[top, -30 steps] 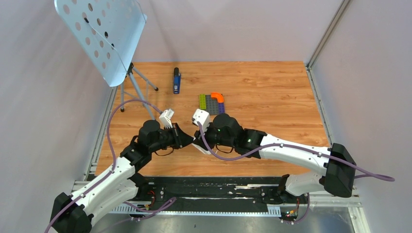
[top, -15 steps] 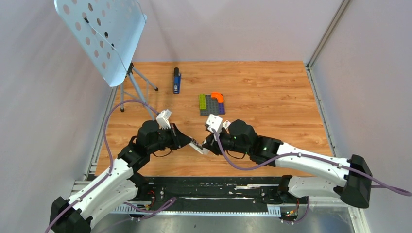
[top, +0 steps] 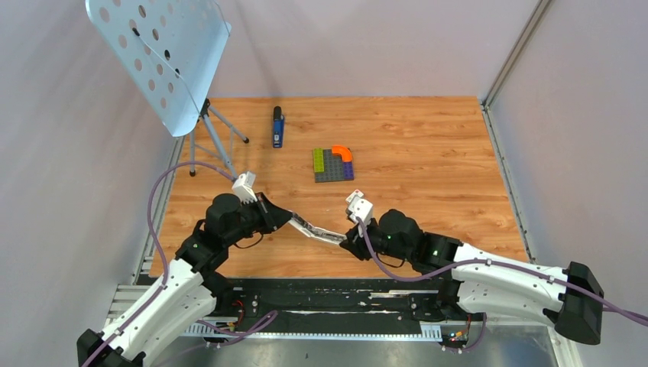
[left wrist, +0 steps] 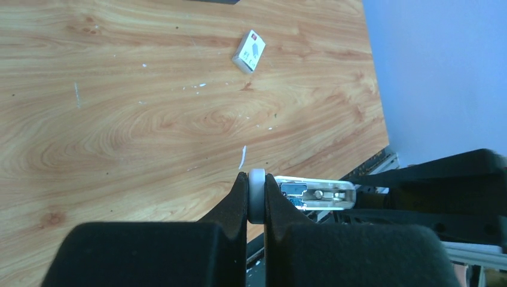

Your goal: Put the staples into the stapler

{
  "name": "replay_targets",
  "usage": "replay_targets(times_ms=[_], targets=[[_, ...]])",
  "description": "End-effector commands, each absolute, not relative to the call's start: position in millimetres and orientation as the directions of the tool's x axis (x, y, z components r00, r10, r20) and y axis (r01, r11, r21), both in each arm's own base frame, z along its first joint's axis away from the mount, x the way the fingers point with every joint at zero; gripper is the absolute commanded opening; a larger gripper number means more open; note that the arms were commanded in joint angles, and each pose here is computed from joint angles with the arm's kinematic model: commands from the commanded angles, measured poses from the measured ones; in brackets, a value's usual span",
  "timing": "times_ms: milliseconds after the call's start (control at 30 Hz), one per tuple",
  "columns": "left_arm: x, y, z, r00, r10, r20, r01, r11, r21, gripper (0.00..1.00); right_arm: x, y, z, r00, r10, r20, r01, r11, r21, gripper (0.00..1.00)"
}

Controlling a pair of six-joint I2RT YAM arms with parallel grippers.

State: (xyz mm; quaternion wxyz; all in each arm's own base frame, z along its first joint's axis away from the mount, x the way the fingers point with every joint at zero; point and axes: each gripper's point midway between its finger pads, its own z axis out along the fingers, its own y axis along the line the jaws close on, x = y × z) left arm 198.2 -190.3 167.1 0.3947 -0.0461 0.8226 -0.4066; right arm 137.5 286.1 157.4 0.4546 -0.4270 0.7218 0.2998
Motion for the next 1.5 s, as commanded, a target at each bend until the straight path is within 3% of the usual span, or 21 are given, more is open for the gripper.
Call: replay_targets(times_ms=[0,367,633,1000,1100,1367,1467], targets=[[210.2,-192.0,224.4,-0.584,-0.523,-0.62,0.3,0.571,-0.764,0.0,136.6,269.1,131.7,-0.311,-0.345,-0.886,-0.842,0.532,0.088,0.22],[207.0,-194.1,224.8,-0.589,-0.548,-0.594,0.303,0.531,-0.791,0.0,142.1,263.4,124.9,-0.299,-0.328,-0.896,-0.824,0.562,0.069,0.26],[208.9,-188.6,209.8,-0.583,-0.485,-0.652,0.307,0.611,-0.729,0.0,140.0,272.2,172.6,-0.267,-0.26,-0.928,-0.843,0.529,0.094,0.59],[208.3,-189.3,190.9,-0.614,-0.434,-0.66,0.299,0.646,-0.703,0.0,155.8,311.4,220.8,-0.091,-0.308,-0.947,-0.902,0.428,-0.052,0.76],[206.9,-190.9,191.1,-0.62,-0.43,-0.656,0.303,0.639,-0.707,0.0,164.1,326.1,221.5,-0.043,-0.348,-0.937,-0.911,0.399,-0.107,0.74],[201.8,-195.4,196.5,-0.637,-0.422,-0.645,0.322,0.615,-0.72,0.0,174.6,362.8,195.6,0.038,-0.467,-0.884,-0.942,0.277,-0.187,0.56],[198.1,-197.2,198.4,-0.642,-0.414,-0.645,0.338,0.603,-0.723,0.0,179.0,371.0,188.8,0.051,-0.489,-0.871,-0.946,0.256,-0.2,0.54]])
